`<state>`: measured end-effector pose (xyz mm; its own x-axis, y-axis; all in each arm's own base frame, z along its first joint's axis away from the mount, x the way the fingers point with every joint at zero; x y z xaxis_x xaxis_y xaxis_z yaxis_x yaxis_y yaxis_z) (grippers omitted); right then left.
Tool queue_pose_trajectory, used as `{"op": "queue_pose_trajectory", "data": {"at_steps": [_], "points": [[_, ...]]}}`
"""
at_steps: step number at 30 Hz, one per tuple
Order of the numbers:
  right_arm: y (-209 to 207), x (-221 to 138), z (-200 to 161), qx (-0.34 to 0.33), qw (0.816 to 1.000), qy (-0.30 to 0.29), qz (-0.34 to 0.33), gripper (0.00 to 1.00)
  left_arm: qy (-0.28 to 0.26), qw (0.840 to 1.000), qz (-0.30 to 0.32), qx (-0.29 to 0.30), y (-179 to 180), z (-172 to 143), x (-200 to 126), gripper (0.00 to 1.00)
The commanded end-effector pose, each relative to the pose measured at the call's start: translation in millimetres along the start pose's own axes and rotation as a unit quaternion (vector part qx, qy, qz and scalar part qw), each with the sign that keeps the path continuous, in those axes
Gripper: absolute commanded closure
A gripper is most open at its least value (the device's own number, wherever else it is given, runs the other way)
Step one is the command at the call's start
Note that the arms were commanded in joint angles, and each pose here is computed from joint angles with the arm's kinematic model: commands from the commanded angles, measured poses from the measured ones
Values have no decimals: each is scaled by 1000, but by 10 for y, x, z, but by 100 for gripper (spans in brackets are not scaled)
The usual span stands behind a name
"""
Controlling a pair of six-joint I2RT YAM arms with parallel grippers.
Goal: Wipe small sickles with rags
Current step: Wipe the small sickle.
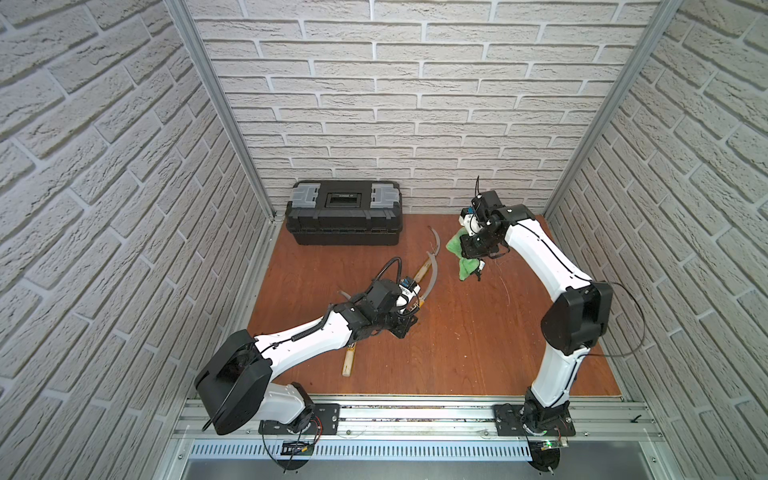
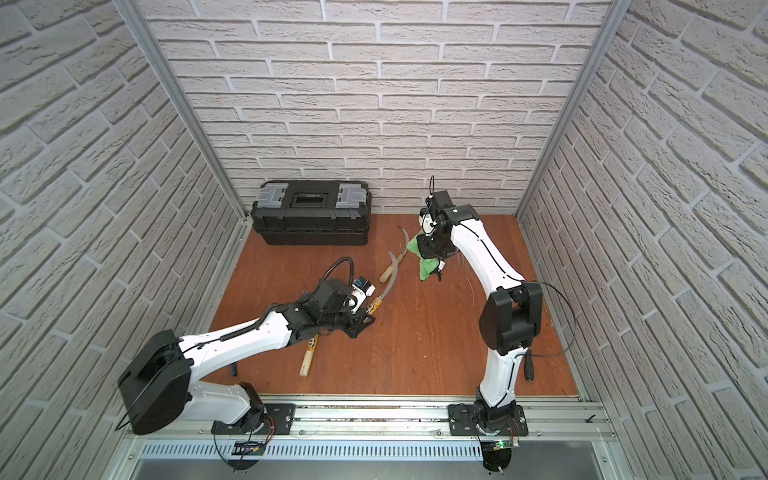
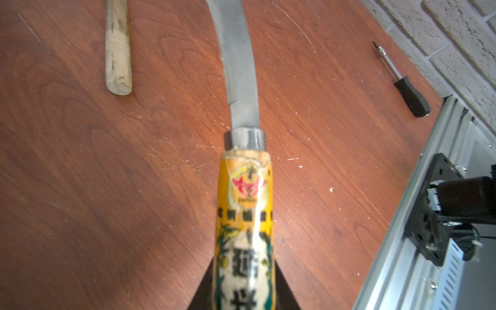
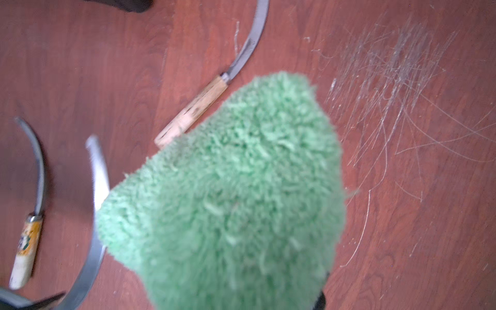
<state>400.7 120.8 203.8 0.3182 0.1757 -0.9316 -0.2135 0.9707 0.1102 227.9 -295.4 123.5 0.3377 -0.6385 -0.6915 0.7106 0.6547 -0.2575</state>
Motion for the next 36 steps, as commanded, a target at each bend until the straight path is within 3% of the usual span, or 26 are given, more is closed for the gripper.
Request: {"op": "queue_pose_trajectory", "data": {"at_steps": [1,7,13,25,36], "points": [[342,-148,-281,-27,999,16,29,97,-32,999,37,19,146,204,47,100],[769,-100,-633,-36,996,51,71,97,-49,997,57,30,212,386,174,100],[1010,176,-696,2,988,80,132,97,-73,993,77,45,224,480,189,100],[1150,586,-329,50,983,76,160,97,-84,991,65,83,-47,398,252,100],[1202,680,50,67,982,61,168,97,-74,989,65,109,-206,245,262,100]]}}
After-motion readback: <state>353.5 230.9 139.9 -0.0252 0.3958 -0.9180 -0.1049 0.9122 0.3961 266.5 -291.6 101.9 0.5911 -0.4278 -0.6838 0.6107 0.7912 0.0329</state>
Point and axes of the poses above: each gripper's point midway between its finger pads, its own x axis out along the fingers, its own y axis along the line the jaws close on, z = x × y, the point moved 1 cm from there along -x, back along the fingers, and after that the axes turned 2 degrees about x, right-handed, at the moved point
